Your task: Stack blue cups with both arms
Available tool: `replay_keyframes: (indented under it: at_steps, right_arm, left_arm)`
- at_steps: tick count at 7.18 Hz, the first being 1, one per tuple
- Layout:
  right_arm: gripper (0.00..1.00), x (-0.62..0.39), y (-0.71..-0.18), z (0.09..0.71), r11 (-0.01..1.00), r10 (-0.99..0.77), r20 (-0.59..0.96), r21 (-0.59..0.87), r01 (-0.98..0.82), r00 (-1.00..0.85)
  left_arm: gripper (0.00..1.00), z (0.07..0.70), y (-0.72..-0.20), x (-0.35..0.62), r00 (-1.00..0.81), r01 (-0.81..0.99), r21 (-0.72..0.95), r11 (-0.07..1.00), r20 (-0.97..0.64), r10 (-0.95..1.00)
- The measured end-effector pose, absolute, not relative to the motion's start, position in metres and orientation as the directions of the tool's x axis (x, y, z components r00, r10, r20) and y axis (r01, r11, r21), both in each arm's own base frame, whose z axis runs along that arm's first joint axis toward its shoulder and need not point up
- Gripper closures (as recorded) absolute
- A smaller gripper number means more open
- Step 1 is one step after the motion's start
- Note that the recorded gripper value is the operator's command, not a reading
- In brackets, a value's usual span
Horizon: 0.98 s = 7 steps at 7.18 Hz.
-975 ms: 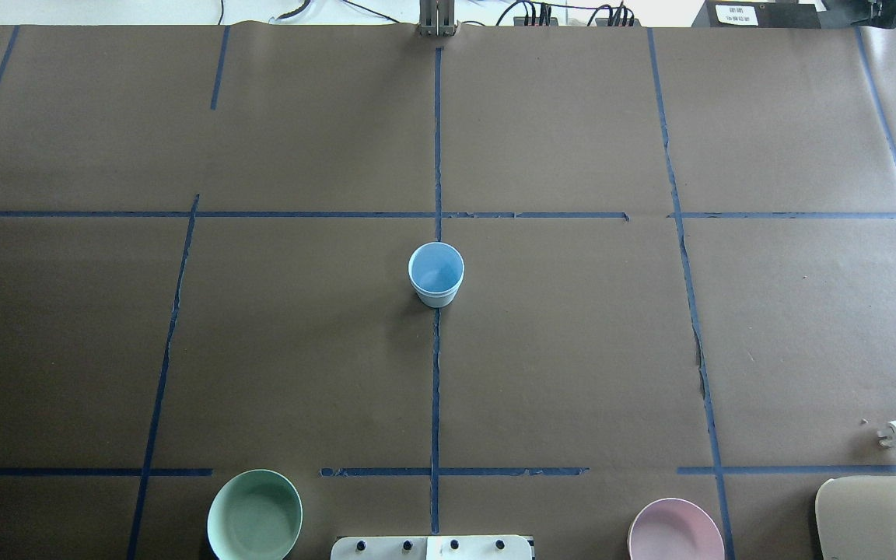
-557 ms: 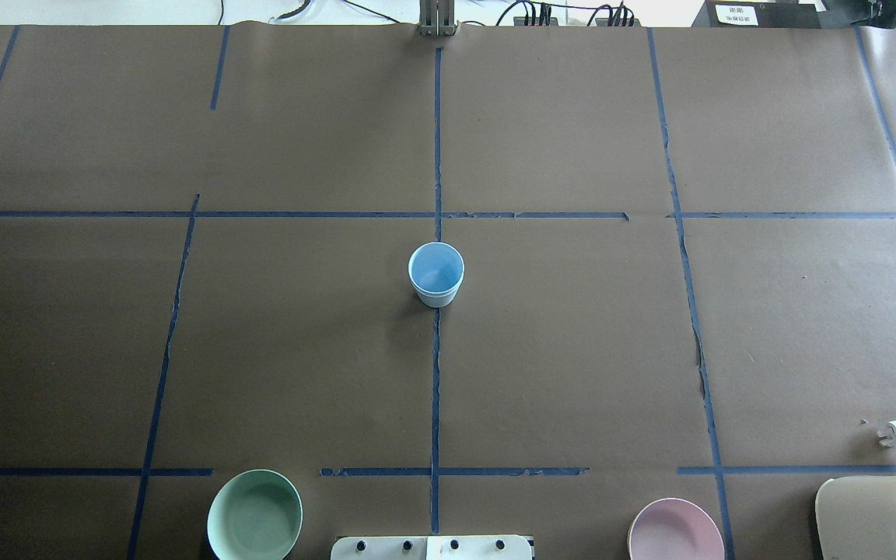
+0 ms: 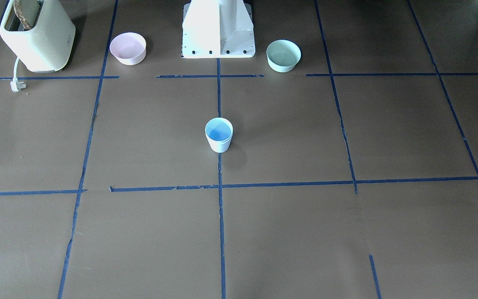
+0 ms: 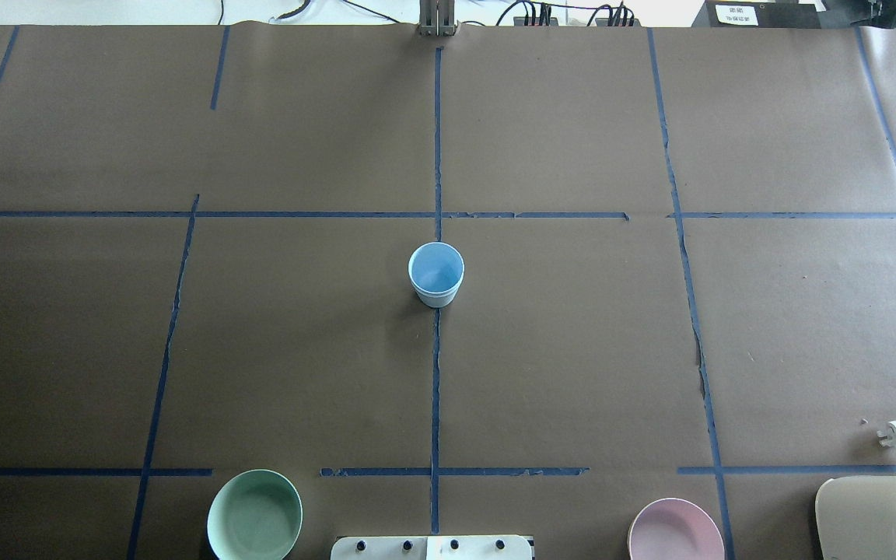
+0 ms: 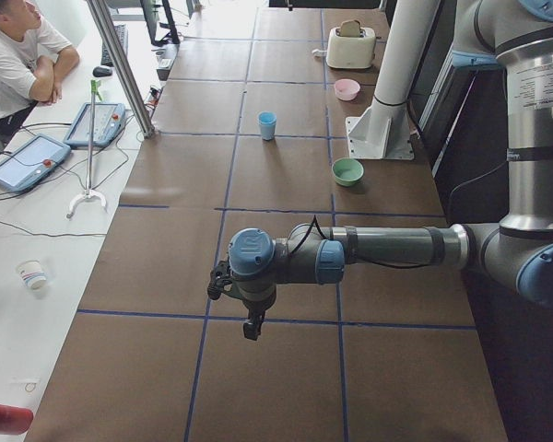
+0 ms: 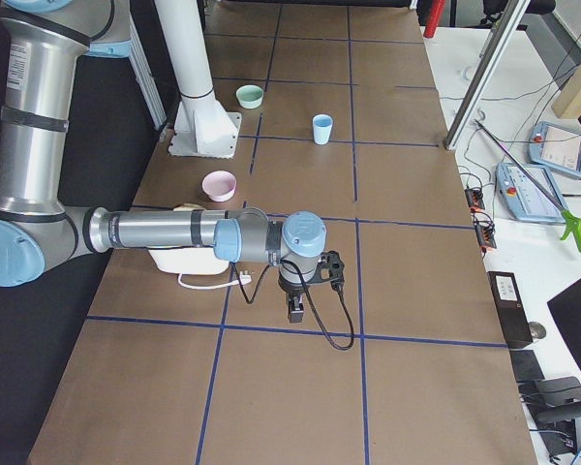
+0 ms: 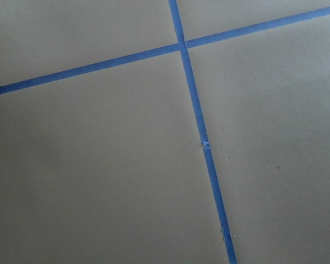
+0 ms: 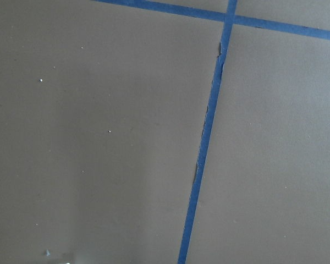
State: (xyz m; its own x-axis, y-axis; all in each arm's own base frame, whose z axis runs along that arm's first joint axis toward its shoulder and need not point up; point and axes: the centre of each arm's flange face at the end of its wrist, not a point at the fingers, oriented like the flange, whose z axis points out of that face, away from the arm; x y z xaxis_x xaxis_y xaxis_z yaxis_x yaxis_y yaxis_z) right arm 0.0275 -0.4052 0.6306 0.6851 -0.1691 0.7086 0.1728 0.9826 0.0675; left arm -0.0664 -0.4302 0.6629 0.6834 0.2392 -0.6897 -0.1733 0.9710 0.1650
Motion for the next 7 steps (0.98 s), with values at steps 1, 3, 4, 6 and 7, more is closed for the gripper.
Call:
replay_keyframes:
  at_steps: [1, 3, 4, 6, 7]
  right_arm:
    - [0.00, 0.0274, -0.4052, 0.6310, 0.983, -0.168, 0.709, 0.067, 0.173, 0.685]
    - [0.00, 0.0273, -0.4051, 0.6319, 0.983, -0.168, 0.710, 0.065, 0.173, 0.684]
    - [0.00, 0.0271, -0.4051, 0.6321, 0.983, -0.167, 0.710, 0.065, 0.173, 0.684]
    - [0.00, 0.0268, -0.4050, 0.6325, 0.983, -0.167, 0.711, 0.064, 0.174, 0.684]
    - [0.00, 0.0267, -0.4050, 0.6325, 0.983, -0.167, 0.711, 0.064, 0.174, 0.683]
  left_arm:
    - [0.00, 0.6628, -0.4305, -0.0654, 0.683, -0.176, 0.166, 0.970, -0.690, 0.242]
    - [0.00, 0.6621, -0.4311, -0.0628, 0.680, -0.182, 0.169, 0.969, -0.690, 0.248]
    - [0.00, 0.6621, -0.4311, -0.0624, 0.680, -0.182, 0.169, 0.969, -0.690, 0.248]
    - [0.00, 0.6610, -0.4321, -0.0619, 0.679, -0.184, 0.171, 0.968, -0.690, 0.251]
    - [0.00, 0.6608, -0.4327, -0.0599, 0.678, -0.188, 0.172, 0.967, -0.689, 0.254]
